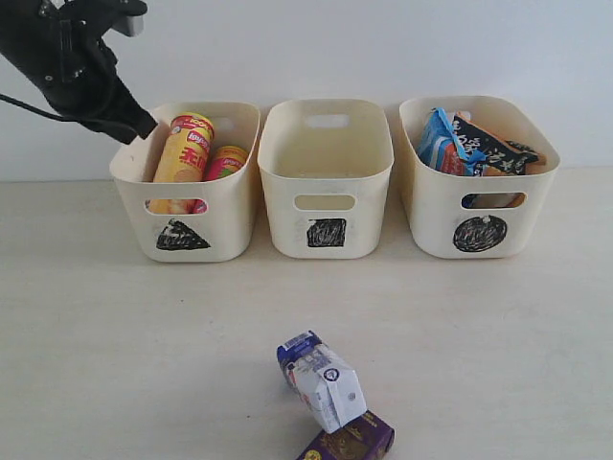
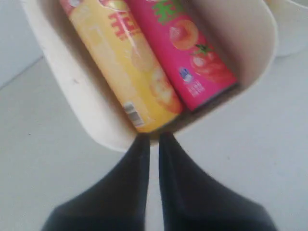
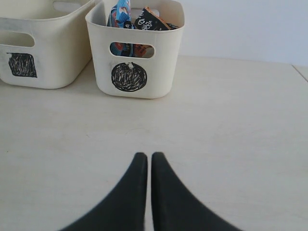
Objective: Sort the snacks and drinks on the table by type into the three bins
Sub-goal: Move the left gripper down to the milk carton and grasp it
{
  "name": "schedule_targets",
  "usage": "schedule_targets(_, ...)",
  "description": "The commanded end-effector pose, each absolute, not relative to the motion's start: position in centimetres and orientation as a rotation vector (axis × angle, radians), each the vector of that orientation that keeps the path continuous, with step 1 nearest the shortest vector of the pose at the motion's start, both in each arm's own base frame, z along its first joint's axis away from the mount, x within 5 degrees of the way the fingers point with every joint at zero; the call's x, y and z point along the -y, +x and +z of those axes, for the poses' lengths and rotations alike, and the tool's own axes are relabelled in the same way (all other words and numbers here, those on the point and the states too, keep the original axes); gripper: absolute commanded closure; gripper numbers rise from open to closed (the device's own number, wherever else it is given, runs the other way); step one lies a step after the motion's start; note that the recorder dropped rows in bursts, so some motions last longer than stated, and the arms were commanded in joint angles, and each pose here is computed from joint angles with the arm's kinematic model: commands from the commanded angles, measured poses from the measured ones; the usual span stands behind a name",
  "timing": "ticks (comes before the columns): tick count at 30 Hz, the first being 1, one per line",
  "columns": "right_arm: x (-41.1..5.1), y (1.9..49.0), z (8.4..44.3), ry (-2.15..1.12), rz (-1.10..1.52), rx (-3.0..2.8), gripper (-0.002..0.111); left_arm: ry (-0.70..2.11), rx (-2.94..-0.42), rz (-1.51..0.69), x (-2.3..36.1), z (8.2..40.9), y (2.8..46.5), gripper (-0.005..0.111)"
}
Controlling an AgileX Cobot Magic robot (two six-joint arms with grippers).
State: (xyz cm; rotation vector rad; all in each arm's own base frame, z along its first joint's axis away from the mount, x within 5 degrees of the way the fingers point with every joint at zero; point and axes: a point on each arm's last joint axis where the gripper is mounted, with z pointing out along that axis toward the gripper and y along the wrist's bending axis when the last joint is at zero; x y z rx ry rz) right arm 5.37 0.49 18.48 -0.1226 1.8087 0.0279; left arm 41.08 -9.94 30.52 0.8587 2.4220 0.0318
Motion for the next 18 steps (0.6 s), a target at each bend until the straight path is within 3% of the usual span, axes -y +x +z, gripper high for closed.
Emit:
schedule_targets(1, -0.5, 5.4, 18.4, -0.121, 0.024, -1.805, 0.108, 1.009, -2.406, -0.160, 10.9, 30.4, 39.0, 0.103)
schedule_targets(7, -0.5, 5.4, 18.4, -0.121, 0.024, -1.805, 0.108, 1.431, -2.205, -0.451, 12.5, 29.1, 35.0, 0.103)
schedule_targets(18, -0.5, 5.4, 18.4, -0.121, 0.024, -1.805, 0.108, 1.771, -1.894, -0.661, 15.0, 27.1, 31.0, 0.103)
